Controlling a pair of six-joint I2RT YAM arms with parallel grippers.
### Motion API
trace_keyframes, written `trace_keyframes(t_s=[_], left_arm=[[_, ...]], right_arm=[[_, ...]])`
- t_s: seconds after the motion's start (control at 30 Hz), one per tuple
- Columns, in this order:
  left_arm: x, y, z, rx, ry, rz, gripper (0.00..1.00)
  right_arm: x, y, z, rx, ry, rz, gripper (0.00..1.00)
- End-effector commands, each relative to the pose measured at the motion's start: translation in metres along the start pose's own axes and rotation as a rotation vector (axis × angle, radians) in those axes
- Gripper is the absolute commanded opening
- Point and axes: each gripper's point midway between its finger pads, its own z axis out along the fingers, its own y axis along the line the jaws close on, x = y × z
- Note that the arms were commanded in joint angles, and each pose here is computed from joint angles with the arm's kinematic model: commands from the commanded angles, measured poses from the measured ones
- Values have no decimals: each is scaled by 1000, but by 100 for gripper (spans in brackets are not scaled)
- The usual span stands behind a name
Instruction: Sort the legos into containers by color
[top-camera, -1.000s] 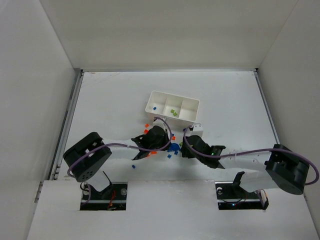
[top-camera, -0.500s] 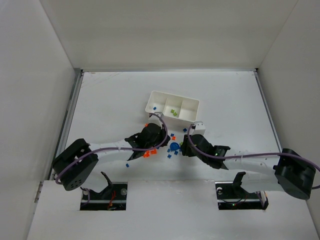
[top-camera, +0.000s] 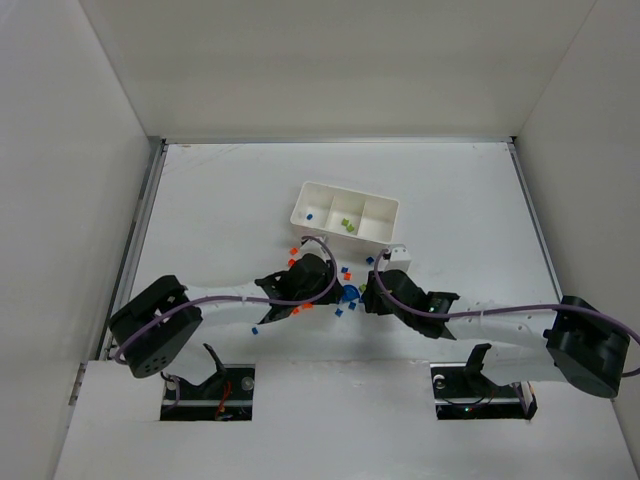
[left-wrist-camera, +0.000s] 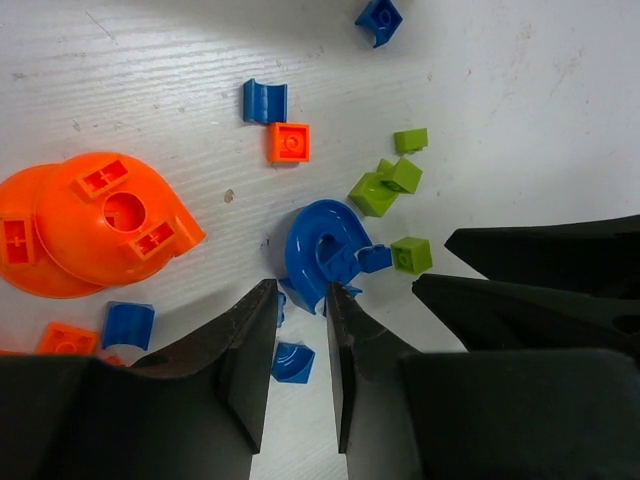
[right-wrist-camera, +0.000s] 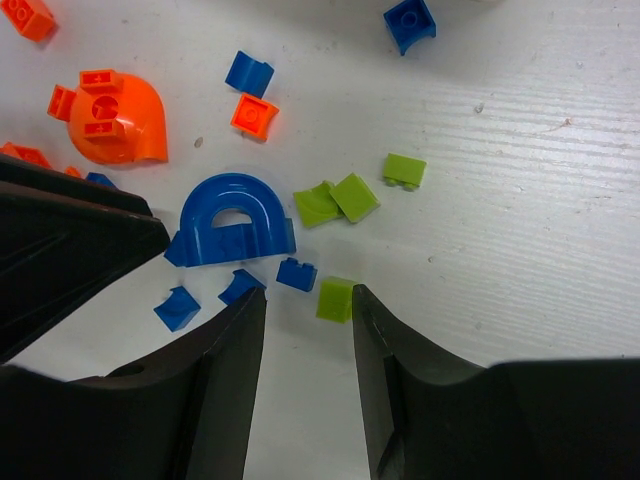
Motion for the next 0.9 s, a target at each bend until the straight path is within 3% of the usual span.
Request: trace_keyframes(t_s=[0.0, 0.63, 0.87], left_arm=[[-1, -7, 7, 14, 0, -12, 23], [-14, -7, 19, 75, -75, -78, 19], [-22, -10, 15, 92, -94, -65, 26]], right_arm=[[-3, 8, -1, -24, -20, 16, 46], [0, 4, -2, -21, -17, 19, 46], [-1, 4, -4, -26, -22, 22, 46]])
